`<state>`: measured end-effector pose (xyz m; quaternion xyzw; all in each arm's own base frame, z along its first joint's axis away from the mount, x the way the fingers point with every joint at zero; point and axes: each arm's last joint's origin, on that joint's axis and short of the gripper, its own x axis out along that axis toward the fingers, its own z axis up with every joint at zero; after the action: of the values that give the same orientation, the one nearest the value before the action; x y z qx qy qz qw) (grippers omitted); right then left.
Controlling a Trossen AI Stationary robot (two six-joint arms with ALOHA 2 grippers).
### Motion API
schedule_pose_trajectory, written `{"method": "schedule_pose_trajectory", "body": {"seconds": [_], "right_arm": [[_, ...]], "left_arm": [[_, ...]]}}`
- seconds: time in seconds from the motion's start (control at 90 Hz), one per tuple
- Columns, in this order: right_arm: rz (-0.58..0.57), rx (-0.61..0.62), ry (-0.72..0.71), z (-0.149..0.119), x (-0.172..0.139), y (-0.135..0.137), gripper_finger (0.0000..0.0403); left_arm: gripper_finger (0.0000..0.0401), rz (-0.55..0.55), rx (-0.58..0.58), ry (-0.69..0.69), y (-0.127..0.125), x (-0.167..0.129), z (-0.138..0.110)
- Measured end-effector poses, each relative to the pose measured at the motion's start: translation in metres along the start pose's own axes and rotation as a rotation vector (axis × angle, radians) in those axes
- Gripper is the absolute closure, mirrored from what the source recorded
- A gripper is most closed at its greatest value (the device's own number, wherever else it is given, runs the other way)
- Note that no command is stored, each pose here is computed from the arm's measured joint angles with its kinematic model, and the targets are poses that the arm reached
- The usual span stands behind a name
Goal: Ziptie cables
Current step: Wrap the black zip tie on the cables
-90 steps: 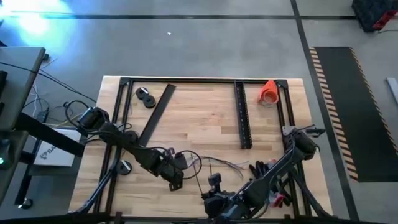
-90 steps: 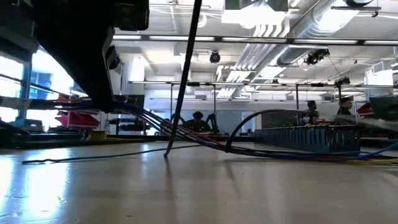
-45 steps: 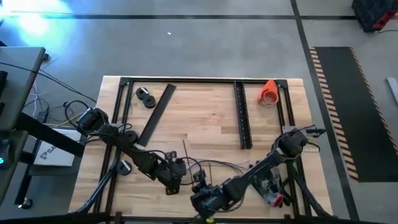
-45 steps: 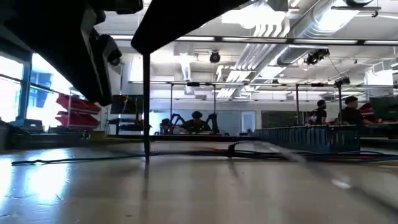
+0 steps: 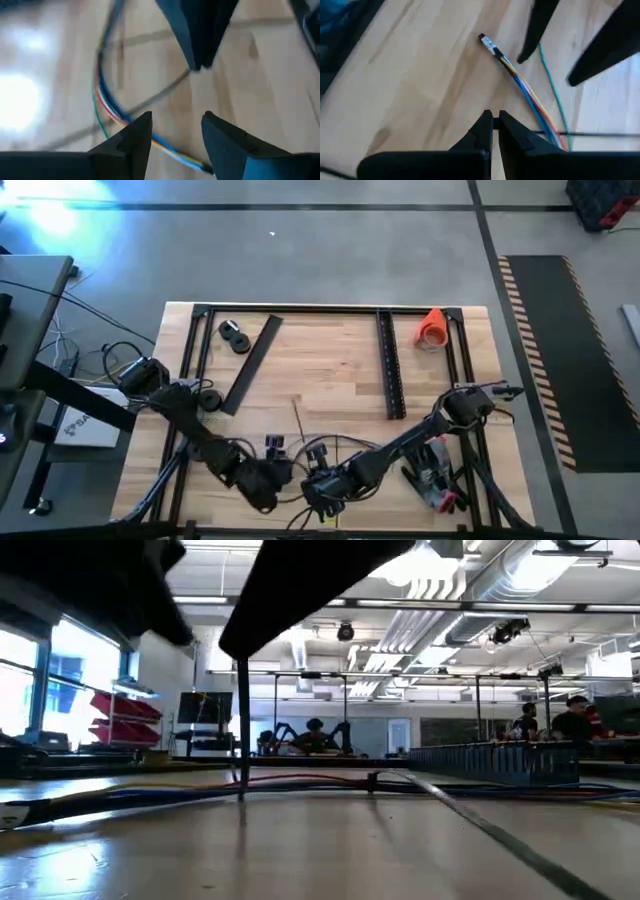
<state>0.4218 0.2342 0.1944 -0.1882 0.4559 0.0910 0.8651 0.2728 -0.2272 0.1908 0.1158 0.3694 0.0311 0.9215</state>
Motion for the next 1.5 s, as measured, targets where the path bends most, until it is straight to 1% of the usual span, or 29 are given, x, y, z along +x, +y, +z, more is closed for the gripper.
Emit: {"method": "schedule_pose_trajectory", "body": {"seconds": [0.044, 0.122, 0.256, 0.333, 0.411, 0.533, 0.678, 0.889, 0.933, 1.044, 1.122, 1.189, 1.278, 1.389, 1.5], "right_arm": [[0.012, 0.011, -0.003, 0.001, -0.003, -0.005, 0.0403], [0.021, 0.026, -0.02, 0.004, -0.009, -0.011, 0.0403], [0.069, 0.083, -0.038, 0.008, -0.017, -0.024, 0.0403], [0.094, 0.113, -0.039, 0.008, -0.016, -0.031, 0.0403], [0.099, 0.136, -0.032, 0.007, -0.015, -0.036, 0.0403], [0.094, 0.169, -0.025, 0.007, -0.014, -0.04, 0.0403], [0.091, 0.195, -0.022, 0.006, -0.013, -0.043, 0.0403], [0.091, 0.243, -0.016, 0.006, -0.013, -0.043, 0.0403], [0.091, 0.259, -0.015, 0.006, -0.013, -0.043, 0.0403], [0.092, 0.268, -0.016, 0.006, -0.013, -0.043, 0.0399], [0.093, 0.273, -0.023, 0.007, -0.013, -0.042, 0.0384], [0.1, 0.277, -0.023, 0.007, -0.015, -0.043, 0.0361], [0.129, 0.239, -0.023, 0.008, -0.022, -0.044, 0.032], [0.131, 0.168, 0.006, 0.005, -0.031, -0.05, 0.0264], [0.117, 0.14, 0.043, 0.001, -0.036, -0.064, 0.0219]], "left_arm": [[0.0257, 0.047, 0.003, -0.033, -0.004, 0.001, -0.001], [0.0259, 0.086, 0.003, -0.059, -0.01, 0.008, -0.004], [0.0259, 0.099, -0.004, -0.065, -0.019, 0.028, -0.011], [0.0259, 0.128, -0.013, -0.076, -0.022, 0.039, -0.015], [0.0261, 0.151, -0.031, -0.091, -0.025, 0.046, -0.017], [0.0271, 0.166, -0.075, -0.103, -0.025, 0.047, -0.018], [0.0306, 0.193, -0.096, -0.122, -0.025, 0.046, -0.018], [0.0387, 0.203, -0.112, -0.136, -0.025, 0.047, -0.017], [0.0395, 0.204, -0.117, -0.138, -0.026, 0.046, -0.017], [0.0399, 0.177, -0.135, -0.142, -0.028, 0.045, -0.017], [0.0401, 0.178, -0.143, -0.139, -0.028, 0.045, -0.018], [0.0401, 0.178, -0.14, -0.132, -0.028, 0.045, -0.018], [0.0401, 0.165, -0.135, -0.12, -0.029, 0.045, -0.019], [0.0401, 0.139, -0.119, -0.087, -0.029, 0.045, -0.022], [0.0401, 0.124, -0.113, -0.062, -0.028, 0.044, -0.023]]}}
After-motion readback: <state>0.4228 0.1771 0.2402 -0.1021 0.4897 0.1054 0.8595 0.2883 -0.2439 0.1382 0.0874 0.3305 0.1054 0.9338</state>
